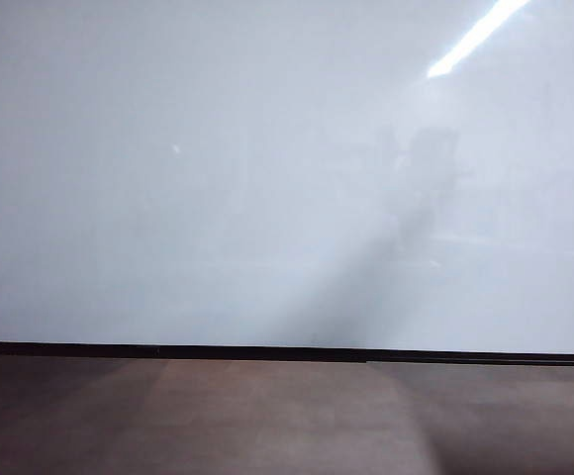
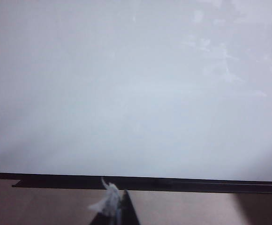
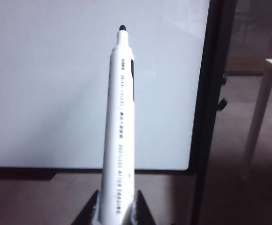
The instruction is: Reach to the right to find the marker pen, pick it up, and write the number 17 on the whiteboard.
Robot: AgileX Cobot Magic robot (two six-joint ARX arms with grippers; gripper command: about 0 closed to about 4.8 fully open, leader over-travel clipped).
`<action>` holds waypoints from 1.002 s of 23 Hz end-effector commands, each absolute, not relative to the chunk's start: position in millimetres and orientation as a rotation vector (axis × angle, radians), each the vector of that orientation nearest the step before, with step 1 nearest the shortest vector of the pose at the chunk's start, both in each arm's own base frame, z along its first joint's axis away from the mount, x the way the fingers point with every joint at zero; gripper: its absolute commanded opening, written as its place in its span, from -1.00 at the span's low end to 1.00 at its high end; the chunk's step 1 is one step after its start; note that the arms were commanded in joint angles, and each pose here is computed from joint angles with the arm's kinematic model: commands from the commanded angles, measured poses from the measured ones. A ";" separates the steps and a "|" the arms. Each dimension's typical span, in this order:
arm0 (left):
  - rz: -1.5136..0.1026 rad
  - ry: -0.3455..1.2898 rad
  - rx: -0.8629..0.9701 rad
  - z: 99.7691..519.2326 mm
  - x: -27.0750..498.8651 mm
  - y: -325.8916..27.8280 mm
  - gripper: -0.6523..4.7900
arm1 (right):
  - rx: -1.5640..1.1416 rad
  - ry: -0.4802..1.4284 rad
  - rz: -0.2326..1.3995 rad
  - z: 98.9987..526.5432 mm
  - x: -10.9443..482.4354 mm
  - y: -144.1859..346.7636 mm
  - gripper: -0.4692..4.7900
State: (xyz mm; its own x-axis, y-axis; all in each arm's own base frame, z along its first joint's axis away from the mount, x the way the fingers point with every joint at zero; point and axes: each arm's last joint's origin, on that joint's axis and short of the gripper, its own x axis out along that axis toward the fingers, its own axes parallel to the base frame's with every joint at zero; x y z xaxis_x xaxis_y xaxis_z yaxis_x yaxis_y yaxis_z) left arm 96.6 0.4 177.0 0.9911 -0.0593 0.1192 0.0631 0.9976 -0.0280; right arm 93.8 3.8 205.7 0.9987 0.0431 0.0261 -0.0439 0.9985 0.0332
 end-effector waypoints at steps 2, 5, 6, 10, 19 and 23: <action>-0.061 -0.130 -0.029 178.4 96.5 0.5 -0.78 | 0.060 -0.013 0.047 185.4 94.6 2.4 -0.83; -0.061 -0.130 -0.029 178.4 96.5 0.5 -0.78 | 0.060 0.009 0.044 175.5 96.1 2.3 -0.83; -0.061 -0.130 -0.029 178.4 96.5 0.5 -0.78 | 0.061 0.014 0.044 173.2 96.4 2.3 -0.83; -0.061 -0.130 -0.029 178.4 96.5 0.5 -0.78 | 0.069 0.013 0.044 167.1 96.5 2.3 -0.83; -0.061 -0.130 -0.029 178.3 96.5 0.5 -0.78 | 0.071 0.019 0.046 164.3 97.2 2.5 -0.82; -0.061 -0.130 -0.029 178.3 96.5 0.5 -0.78 | 0.071 0.019 0.045 164.3 97.2 2.5 -0.83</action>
